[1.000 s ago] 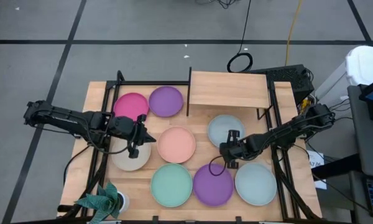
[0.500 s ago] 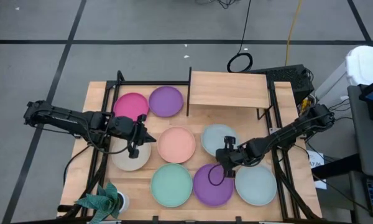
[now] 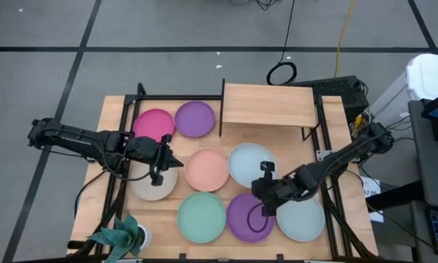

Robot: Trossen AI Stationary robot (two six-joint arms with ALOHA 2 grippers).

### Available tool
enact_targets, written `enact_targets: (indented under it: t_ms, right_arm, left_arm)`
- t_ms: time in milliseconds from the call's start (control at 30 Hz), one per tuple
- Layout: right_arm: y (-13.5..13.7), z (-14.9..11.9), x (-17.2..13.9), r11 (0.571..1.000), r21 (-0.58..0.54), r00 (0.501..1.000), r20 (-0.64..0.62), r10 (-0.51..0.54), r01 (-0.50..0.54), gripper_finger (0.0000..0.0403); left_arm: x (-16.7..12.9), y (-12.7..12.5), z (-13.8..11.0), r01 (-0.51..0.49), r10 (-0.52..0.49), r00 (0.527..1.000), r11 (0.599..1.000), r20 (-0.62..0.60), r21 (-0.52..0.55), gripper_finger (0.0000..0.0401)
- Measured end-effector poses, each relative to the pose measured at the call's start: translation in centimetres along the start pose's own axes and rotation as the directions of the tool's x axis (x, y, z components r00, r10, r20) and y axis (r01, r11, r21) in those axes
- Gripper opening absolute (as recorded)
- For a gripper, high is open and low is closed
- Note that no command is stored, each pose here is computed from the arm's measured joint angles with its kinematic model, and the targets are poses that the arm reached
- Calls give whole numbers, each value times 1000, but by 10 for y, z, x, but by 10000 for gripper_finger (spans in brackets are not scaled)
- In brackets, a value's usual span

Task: Place and stack plates onto a shelf
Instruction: Put the top light blue plate on the shelf

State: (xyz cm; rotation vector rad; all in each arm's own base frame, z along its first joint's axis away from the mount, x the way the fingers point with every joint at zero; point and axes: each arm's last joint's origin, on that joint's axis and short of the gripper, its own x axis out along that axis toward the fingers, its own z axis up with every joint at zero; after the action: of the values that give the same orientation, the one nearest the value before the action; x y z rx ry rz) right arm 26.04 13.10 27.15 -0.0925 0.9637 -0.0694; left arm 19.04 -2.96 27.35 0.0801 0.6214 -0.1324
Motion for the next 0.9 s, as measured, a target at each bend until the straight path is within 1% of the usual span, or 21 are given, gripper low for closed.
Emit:
enact_targets:
  t_ms: [100,233,367,500,567,767,900]
  right_arm:
    - [-3,6,-12,1000,2,999,-29,-13,13,1]
    - [-6,16,-30,1000,2,999,-35,-21,21,0]
    - [-15,23,-48,996,-12,995,-59,-85,84,0]
    - [-32,29,-61,991,-6,984,-116,-134,134,0]
    - [-43,31,-64,984,0,975,-137,-177,179,0]
    - [-76,35,-64,969,11,946,-219,-238,247,0]
    - [-96,32,-61,958,8,917,-292,-273,288,0]
  left_arm:
    - [0,0,0,0,0,1000,1000,0,0,5]
    - [0,0,0,0,0,1000,1000,0,0,5]
    - [0,0,0,0,0,1000,1000,0,0,5]
    - [0,0,0,0,0,1000,1000,0,0,5]
    - [0,0,0,0,0,1000,1000,0,0,5]
    - [0,0,0,0,0,1000,1000,0,0,5]
    - [0,0,0,0,0,1000,1000,0,0,5]
